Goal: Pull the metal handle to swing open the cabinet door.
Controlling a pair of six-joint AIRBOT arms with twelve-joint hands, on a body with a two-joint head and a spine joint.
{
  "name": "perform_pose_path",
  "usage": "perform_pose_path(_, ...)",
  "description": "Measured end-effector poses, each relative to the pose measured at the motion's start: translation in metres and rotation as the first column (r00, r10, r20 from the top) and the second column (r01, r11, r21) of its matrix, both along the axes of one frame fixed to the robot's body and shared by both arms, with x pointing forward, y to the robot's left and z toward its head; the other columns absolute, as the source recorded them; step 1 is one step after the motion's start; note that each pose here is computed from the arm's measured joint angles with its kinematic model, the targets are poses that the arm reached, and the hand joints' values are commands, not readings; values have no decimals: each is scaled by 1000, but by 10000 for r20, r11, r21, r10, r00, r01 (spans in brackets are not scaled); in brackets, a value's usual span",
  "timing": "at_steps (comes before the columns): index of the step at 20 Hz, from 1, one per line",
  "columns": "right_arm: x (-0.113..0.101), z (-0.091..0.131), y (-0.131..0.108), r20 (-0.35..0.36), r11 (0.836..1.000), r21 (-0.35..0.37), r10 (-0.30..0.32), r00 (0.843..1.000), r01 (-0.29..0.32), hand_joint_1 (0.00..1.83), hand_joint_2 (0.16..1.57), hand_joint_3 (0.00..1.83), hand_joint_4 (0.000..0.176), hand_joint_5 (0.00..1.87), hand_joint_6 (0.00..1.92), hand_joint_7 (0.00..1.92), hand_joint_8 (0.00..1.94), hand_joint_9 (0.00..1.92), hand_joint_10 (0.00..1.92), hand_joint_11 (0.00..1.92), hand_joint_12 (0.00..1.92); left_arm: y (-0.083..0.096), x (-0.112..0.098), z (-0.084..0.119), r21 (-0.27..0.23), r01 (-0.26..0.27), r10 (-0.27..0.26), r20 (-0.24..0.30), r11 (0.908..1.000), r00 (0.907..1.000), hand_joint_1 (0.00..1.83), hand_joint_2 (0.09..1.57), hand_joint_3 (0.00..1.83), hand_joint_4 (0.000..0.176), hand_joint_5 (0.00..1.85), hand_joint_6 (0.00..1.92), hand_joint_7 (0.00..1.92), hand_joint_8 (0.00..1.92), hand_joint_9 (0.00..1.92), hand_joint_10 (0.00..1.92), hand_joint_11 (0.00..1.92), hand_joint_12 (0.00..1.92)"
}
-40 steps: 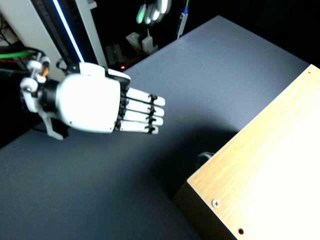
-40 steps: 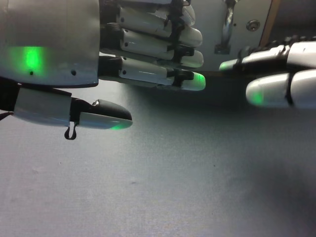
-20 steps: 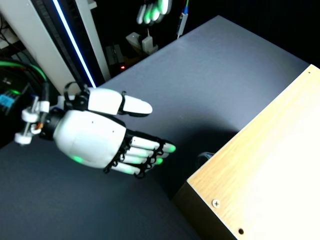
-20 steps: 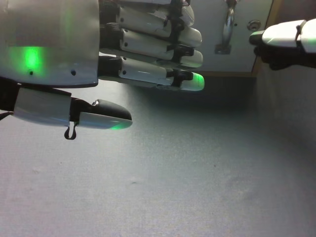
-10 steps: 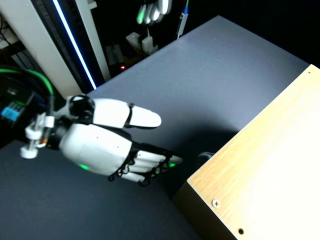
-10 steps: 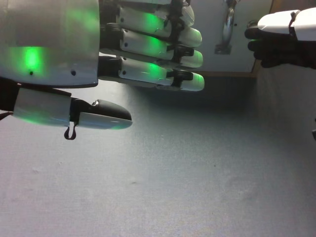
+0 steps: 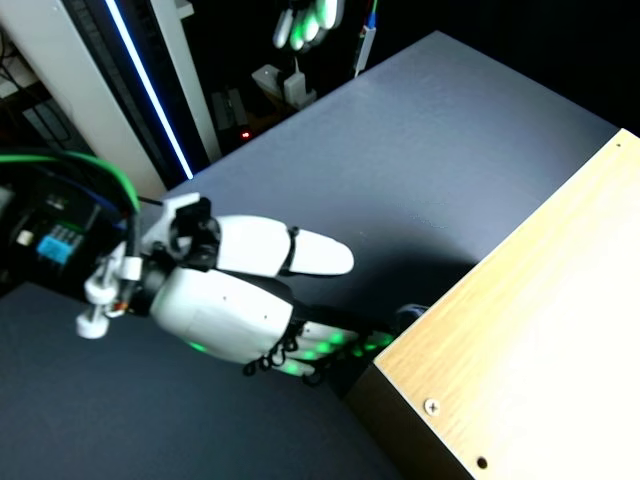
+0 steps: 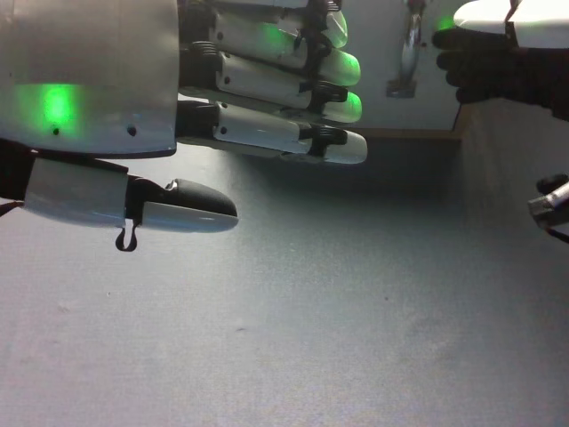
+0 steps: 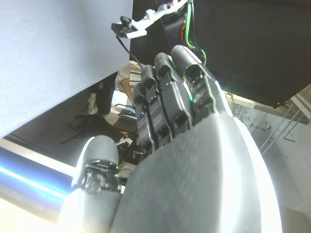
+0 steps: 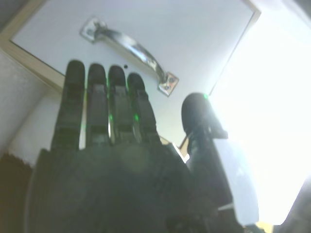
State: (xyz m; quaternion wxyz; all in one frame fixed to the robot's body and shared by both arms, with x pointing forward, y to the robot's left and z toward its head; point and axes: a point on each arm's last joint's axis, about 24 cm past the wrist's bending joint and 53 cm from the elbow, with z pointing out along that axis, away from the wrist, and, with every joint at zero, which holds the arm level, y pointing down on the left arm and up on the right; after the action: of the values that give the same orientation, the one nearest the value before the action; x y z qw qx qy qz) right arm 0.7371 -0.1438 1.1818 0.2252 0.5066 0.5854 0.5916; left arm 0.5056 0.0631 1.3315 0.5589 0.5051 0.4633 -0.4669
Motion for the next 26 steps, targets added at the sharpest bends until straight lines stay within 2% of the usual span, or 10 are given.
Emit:
perform_pose_path(15, 2, -3, 22, 173, 9996, -51, 275, 9995, -274, 0, 1571, 11, 0, 243, 3, 263, 2, 245, 3, 0, 695, 0, 0, 0, -3, 4, -4, -2, 10000, 10000, 0, 1568, 2, 0, 388, 1, 425, 1, 400, 3, 2, 907)
perform_pose_path(26, -25, -5, 33, 620, 9890, -1103, 1055, 9925, -983, 0, 1570, 10, 0, 238, 1, 271, 1, 249, 2, 0, 692, 0, 0, 0, -3, 8, -8, -1, 10000, 10000, 0, 1566, 7, 0, 388, 3, 427, 2, 399, 2, 1, 906)
